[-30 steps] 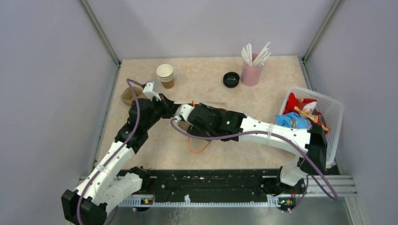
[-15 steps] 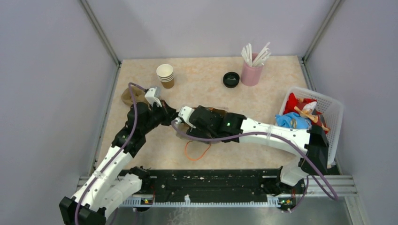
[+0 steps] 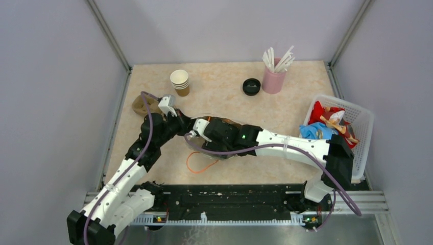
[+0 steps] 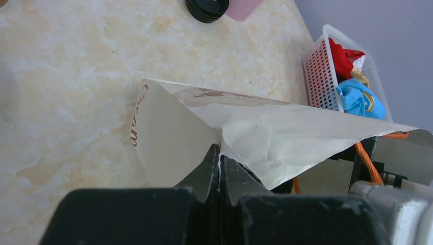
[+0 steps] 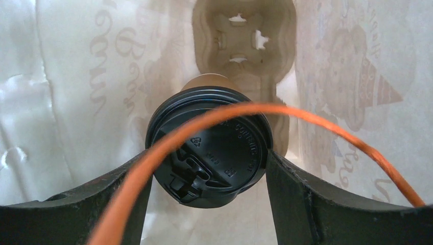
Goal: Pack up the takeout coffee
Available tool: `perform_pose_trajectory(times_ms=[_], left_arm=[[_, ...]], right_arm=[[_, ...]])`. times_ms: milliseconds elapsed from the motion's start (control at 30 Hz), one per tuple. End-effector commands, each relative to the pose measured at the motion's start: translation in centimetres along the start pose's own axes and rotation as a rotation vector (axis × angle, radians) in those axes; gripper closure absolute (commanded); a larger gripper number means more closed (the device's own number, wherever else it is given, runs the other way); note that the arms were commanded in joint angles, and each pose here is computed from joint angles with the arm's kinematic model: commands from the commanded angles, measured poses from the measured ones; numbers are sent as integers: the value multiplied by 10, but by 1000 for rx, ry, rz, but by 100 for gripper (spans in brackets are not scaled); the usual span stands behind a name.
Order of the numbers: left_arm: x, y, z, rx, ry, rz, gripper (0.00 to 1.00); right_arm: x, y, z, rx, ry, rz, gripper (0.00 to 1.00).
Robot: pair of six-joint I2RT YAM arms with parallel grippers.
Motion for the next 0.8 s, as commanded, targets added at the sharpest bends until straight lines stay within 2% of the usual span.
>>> perform_pose_trajectory(times_ms=[0,200,433,567,767], left_arm=[[-2,13,13,-46,1,39,100],[-9,10,8,-16,-23,26,100],[-9,-6,-3,61,-18,-24,100],[-9,-10,-5,81,-24,-19,100],[-2,-7,-8,63,24,2,100]], right_arm=[[-7,9,10,-48,-28,30,31],[-13,-7,24,44,-122,48,30],[-20,-13,41,83,-175,57,30],[-29,-2,45,70,-208,69,30],[-36,7,30,47,-201,113,30]])
Point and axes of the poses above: each gripper's point midway between its finger pads, its own z axis out along the fingers, its own x axis along the line the jaws close on, y = z × x, the point moved 2 cm from there along -z, back along the fingers, and after that the axes turned 14 degrees about -z, right-handed, at the moved point
